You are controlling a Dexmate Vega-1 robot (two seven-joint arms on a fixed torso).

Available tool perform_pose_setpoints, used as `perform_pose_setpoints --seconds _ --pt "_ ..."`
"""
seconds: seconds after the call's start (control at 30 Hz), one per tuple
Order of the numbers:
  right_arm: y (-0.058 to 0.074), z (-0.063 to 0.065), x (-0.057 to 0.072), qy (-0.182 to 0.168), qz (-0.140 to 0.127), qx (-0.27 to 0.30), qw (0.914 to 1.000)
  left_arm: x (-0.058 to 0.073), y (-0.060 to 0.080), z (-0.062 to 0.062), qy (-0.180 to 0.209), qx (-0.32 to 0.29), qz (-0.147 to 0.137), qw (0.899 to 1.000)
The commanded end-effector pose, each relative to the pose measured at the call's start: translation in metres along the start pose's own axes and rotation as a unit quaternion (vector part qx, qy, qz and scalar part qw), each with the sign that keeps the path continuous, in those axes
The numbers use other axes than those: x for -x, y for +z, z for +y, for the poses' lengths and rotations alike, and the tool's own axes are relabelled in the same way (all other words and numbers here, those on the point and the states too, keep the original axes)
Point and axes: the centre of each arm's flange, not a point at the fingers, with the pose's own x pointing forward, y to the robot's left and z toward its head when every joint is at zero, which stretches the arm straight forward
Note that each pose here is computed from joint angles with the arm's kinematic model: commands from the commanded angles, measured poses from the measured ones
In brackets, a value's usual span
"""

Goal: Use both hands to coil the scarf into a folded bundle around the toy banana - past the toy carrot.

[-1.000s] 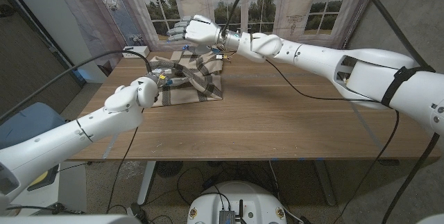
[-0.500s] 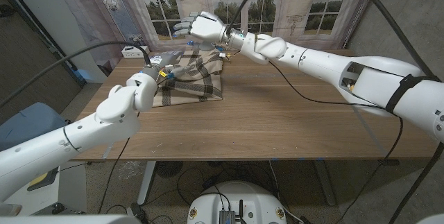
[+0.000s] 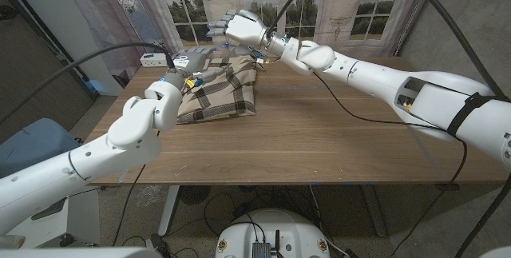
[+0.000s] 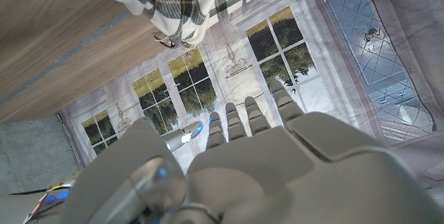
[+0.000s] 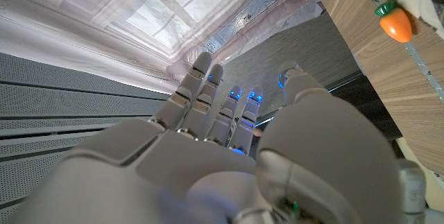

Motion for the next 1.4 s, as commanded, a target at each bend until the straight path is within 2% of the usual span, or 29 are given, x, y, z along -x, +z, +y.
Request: perform_pose_setpoints --seconds 0.03,0.33,0.5,0.7,1.07,1.33,1.4 --pt "-0.018 0.004 0.011 0.01 0.056 -0.028 0.998 0.004 0.006 0.006 0.018 0.008 -0.013 1.0" --pt "-0.04 0.011 0.024 0.024 0.133 -0.087 0.987 0.005 0.004 0.005 0.037 0.026 -0.017 0.999" --pt "-0.048 0.017 0.036 0.029 0.172 -0.13 0.976 0.004 0.0 0.002 0.043 0.045 -0.02 0.998" --pt "-0.055 0.02 0.051 0.021 0.221 -0.178 0.9586 0.001 -0.005 -0.002 0.051 0.076 -0.026 0.995" --pt "-0.065 0.022 0.079 0.001 0.301 -0.276 0.9129 -0.01 -0.012 -0.01 0.053 0.132 -0.045 0.989" --pt "-0.066 0.022 0.1 -0.023 0.345 -0.34 0.8743 -0.02 -0.013 -0.013 0.051 0.152 -0.061 0.985" --pt "-0.065 0.021 0.107 -0.036 0.355 -0.36 0.8621 -0.023 -0.015 -0.015 0.052 0.162 -0.064 0.983"
